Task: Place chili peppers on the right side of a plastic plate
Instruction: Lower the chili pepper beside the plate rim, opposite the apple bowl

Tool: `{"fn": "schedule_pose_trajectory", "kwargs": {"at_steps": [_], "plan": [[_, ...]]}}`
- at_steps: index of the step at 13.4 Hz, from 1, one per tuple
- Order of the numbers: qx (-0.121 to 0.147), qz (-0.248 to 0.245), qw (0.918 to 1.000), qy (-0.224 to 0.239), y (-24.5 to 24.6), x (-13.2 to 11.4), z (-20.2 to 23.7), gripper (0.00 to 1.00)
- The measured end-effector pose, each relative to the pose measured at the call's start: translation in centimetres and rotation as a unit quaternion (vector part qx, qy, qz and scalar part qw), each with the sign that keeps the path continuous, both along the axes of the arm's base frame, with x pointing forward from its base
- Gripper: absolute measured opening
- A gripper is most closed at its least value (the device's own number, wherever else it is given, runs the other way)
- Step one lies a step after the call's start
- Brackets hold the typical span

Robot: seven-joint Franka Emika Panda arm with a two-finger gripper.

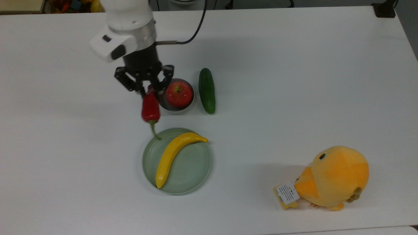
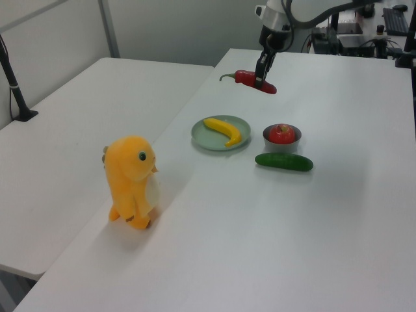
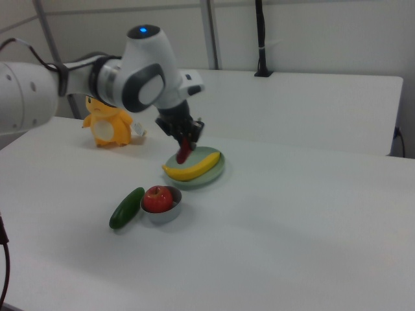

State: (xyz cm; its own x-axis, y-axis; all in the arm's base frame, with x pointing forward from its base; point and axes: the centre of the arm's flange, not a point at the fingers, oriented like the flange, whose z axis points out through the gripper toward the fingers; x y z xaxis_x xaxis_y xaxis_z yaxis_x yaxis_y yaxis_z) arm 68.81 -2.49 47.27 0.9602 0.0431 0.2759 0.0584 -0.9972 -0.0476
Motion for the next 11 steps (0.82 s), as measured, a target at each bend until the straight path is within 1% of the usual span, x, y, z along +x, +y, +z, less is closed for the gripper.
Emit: {"fn": "schedule_pose_trajectory", "kwargs": {"at_steps": [3, 5, 9, 11], "plan": [[-0.005, -0.025, 0.9992, -0.03, -4.6, 1.6, -3.6, 0.33], [-0.009, -0.036, 0.9986, -0.038, -6.1, 2.3, -5.3, 0.33], [-0.019, -0.043, 0.9971, -0.061, -6.9, 4.4, -8.9, 0.33], [-0.022, -0.044, 0.9964, -0.07, -7.0, 4.9, -10.3, 0.33]]}}
